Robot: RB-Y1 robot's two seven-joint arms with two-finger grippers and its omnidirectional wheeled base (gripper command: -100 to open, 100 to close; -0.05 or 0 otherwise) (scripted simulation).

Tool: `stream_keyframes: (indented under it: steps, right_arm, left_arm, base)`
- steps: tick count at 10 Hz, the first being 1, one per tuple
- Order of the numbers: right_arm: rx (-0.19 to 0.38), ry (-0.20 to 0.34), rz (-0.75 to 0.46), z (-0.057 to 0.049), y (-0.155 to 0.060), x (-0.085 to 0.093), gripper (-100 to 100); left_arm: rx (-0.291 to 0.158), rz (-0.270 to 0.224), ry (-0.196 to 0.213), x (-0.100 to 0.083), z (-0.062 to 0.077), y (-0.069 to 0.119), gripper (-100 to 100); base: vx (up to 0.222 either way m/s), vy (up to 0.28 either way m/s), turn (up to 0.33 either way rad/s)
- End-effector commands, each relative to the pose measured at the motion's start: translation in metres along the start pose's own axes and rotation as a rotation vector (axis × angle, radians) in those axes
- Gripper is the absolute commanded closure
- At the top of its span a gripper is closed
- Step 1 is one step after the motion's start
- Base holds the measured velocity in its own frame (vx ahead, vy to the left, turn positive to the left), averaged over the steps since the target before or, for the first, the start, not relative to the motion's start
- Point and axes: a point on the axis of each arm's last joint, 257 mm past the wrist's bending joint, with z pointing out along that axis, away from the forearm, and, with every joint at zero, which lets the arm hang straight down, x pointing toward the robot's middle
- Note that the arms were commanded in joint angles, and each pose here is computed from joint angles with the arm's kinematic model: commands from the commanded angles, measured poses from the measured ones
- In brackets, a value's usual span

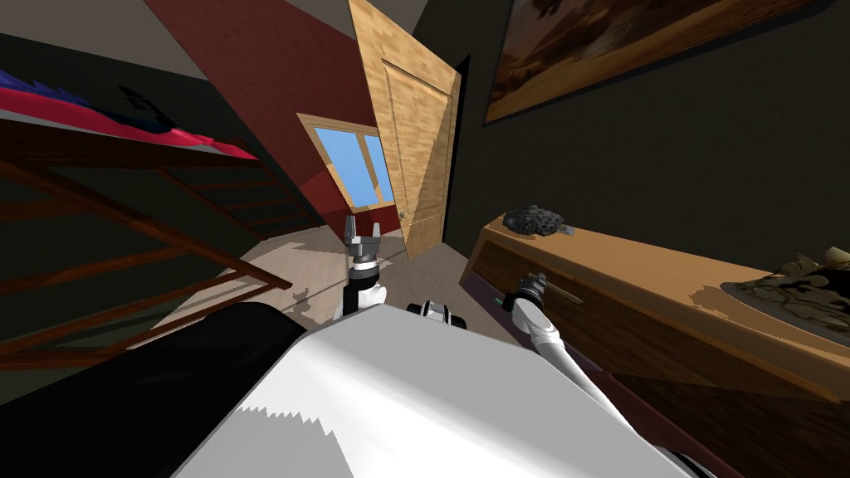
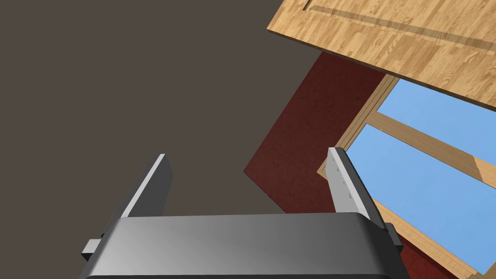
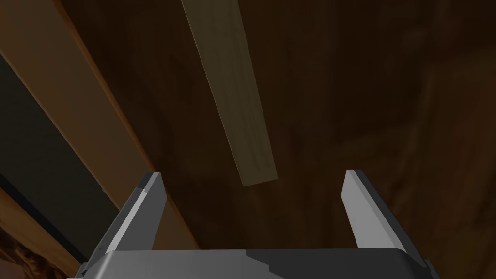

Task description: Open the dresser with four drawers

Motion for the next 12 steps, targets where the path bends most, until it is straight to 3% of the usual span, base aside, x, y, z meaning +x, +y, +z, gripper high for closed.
stream_keyframes:
  steps: [1,2,8,9,12]
  right_arm:
    - [-0.001,-0.002,-0.001,0.0002,-0.0003,-0.0006,-100]
    - [-0.001,-0.002,-0.001,0.0002,-0.0002,-0.0006,100]
    - [-0.004,-0.017,-0.001,0.0006,-0.0033,-0.0076,100]
    - [-0.006,-0.017,-0.002,0.0020,-0.0035,-0.0060,-100]
    - [-0.007,-0.016,-0.004,0.0042,-0.0043,-0.0035,-100]
  left_arm:
    - [0.000,0.000,0.000,0.0000,0.0000,0.0000,0]
    - [0.000,0.000,0.000,0.0000,0.0000,0.0000,0]
    - [0.000,0.000,0.000,0.0001,0.0001,0.0000,0]
    - [0.000,0.000,0.000,0.0000,0.0000,0.0000,0]
    - [0.000,0.000,0.000,-0.0001,-0.0001,0.0000,0]
  base:
    - [0.000,0.000,0.000]
    - [0.000,0.000,0.000]
    - [-0.117,0.103,-0.030]
    - [0.045,-0.068,0.020]
    - [0.103,-0.135,0.018]
